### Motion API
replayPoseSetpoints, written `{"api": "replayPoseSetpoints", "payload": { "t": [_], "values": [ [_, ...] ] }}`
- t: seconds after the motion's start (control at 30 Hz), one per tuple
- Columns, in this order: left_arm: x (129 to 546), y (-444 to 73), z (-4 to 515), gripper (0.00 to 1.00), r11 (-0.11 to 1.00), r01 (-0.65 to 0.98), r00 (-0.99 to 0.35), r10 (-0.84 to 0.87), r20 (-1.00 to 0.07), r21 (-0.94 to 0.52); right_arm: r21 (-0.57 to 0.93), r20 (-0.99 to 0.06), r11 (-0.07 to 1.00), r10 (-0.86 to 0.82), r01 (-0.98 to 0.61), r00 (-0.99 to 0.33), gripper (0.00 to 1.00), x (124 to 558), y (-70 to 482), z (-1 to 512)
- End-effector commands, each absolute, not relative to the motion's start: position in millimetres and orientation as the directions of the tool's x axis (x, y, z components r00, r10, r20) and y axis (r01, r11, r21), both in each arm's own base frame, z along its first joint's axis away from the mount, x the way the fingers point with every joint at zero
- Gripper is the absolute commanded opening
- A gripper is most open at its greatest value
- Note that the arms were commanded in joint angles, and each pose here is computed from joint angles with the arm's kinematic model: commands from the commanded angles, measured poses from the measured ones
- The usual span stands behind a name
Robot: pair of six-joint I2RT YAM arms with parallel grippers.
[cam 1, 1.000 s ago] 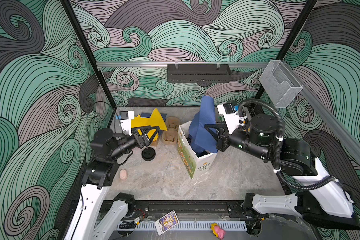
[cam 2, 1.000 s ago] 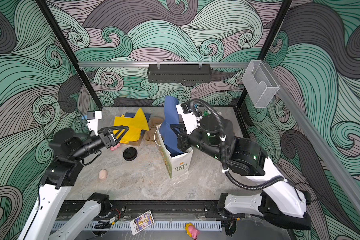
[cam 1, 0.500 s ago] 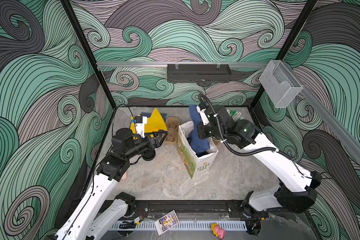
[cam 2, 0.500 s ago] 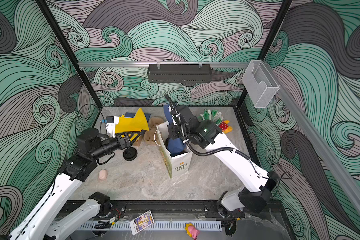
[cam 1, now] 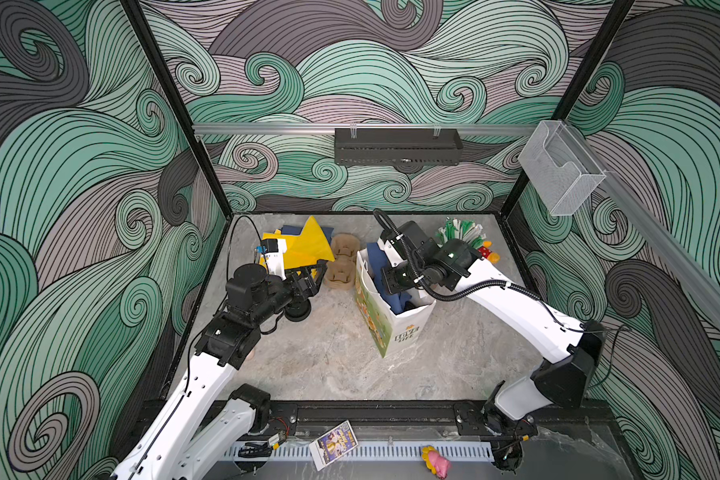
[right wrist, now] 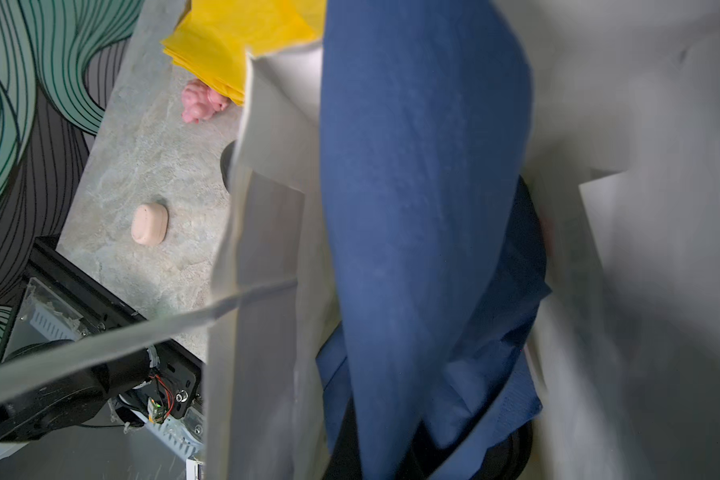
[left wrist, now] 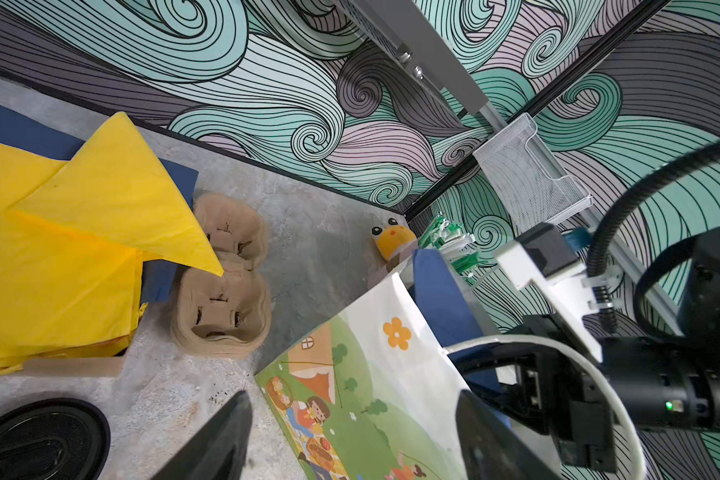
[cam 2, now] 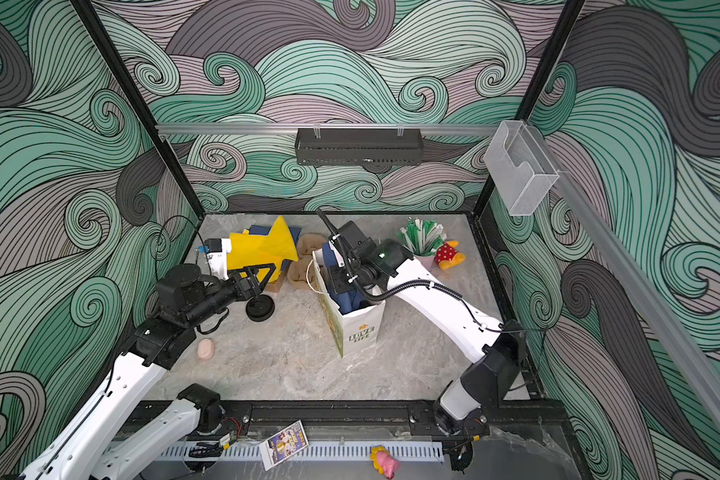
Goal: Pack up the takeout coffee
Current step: 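Lower the blue napkin into the white bag with the right gripper while the left withdraws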
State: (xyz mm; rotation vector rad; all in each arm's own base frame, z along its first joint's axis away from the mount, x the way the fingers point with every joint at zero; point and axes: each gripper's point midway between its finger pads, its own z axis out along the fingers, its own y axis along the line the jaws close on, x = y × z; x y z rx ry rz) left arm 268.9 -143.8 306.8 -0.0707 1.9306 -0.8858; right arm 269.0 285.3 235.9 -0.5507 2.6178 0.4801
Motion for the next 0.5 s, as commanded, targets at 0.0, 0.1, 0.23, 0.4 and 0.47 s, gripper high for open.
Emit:
{"api": "replayPoseSetpoints", "payload": {
  "t": [0.0, 0.1, 0.23, 0.4, 0.47],
  "values": [
    [270, -140, 316, 0.79, 0.749, 0.308, -0.501, -0.395, -0.770, -0.586, 0.264, -0.396, 0.887, -0.258, -0.378, -0.881, 0.00, 266, 276, 222],
    [269, -137, 314, 0.79, 0.753, 0.291, -0.500, -0.406, -0.765, -0.590, 0.266, -0.361, 0.892, -0.258, -0.364, -0.896, 0.01, 266, 275, 211],
    [271, -134, 310, 0.79, 0.761, 0.278, -0.489, -0.413, -0.768, -0.586, 0.254, -0.339, 0.901, -0.258, -0.352, -0.905, 0.04, 267, 275, 201],
    [271, -130, 312, 0.79, 0.776, 0.264, -0.481, -0.409, -0.776, -0.573, 0.235, -0.366, 0.905, -0.255, -0.354, -0.895, 0.16, 271, 271, 209],
    [271, -128, 312, 0.79, 0.782, 0.253, -0.476, -0.413, -0.777, -0.570, 0.224, -0.382, 0.906, -0.257, -0.359, -0.888, 0.23, 271, 268, 216]
  ]
}}
